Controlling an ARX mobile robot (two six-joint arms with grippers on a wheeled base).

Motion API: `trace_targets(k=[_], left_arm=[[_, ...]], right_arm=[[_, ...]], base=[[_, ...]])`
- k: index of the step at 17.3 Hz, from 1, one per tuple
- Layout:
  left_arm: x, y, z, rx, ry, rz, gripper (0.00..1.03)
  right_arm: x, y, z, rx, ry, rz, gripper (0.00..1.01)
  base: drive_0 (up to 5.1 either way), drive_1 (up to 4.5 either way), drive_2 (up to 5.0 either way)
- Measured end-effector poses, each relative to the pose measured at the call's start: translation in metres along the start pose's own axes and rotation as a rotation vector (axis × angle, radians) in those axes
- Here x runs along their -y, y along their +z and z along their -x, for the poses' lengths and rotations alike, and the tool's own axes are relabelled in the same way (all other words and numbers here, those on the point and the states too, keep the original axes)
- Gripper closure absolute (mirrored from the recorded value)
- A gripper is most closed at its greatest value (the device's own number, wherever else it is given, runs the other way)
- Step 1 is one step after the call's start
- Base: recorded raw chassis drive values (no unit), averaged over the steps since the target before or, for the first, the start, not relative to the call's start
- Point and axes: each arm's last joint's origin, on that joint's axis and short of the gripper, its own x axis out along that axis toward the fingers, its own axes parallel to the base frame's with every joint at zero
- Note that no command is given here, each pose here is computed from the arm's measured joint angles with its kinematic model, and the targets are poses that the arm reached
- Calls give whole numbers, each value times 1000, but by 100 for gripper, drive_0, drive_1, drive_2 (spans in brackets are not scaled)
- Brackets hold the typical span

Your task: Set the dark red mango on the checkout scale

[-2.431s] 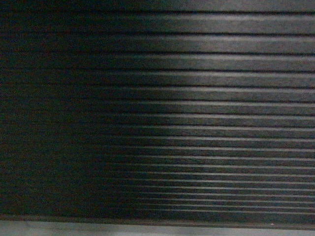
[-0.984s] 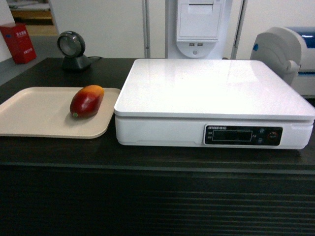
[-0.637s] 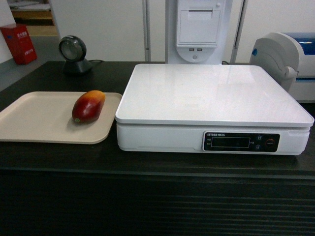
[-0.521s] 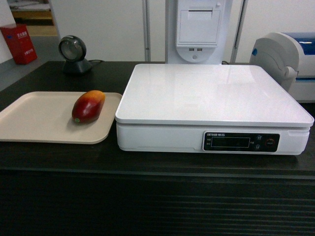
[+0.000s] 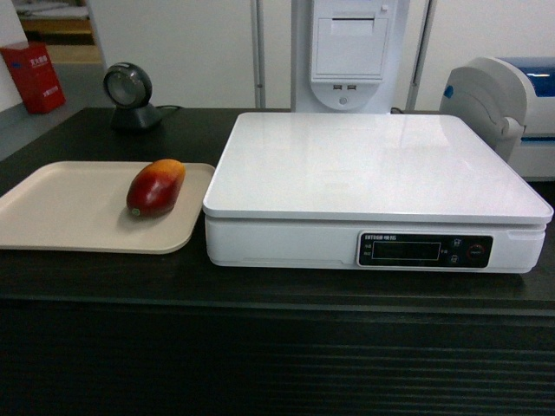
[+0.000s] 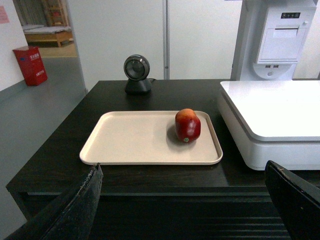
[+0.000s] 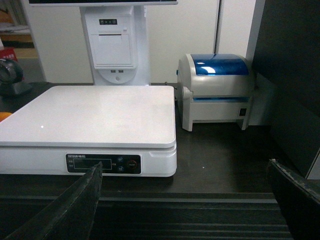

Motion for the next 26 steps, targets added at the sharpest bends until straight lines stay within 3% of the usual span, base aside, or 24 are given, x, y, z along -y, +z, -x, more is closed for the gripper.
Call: trace_targets(k=[9,10,11,12,13,14,15,19,23,24,26], left_arm=[[0,-1,0,-7,11,-1,5],[3,-1,-2,-87,101,-15,5],[10,5,-8,-137,240,-56,5],[14,15,-13,-120,365,-84,5],[10,19,-17,-108,465,-88,5],[7,24,-22,-91,518,-82,5],[5,28,-28,-74,523,-77,5],[-3,41,-71,-46,414,-91,5],[-16,52,-136,-39,252,-85,5],[-19,50,-164,-83,166,-75,5],[-18,39,-203,-166,41,-46,5]], right_arm=[[0,0,0,0,0,0,3],[0,0,0,0,0,0,3],[0,0,0,0,1,0,3],[0,0,0,1,2,0,3],[0,0,0,0,-1,0,3],[0,0,0,-1,0,0,3],[0,0,0,-1,0,0,3],[0,0,0,0,0,0,3],[0,0,0,0,0,0,3],[0,0,0,0,0,0,3],[0,0,0,0,0,0,3]], base=[[0,0,0],[0,0,0],[0,0,0],[0,0,0],[0,0,0],[0,0,0],[0,0,0],[0,0,0],[0,0,0],[0,0,0],[0,0,0]])
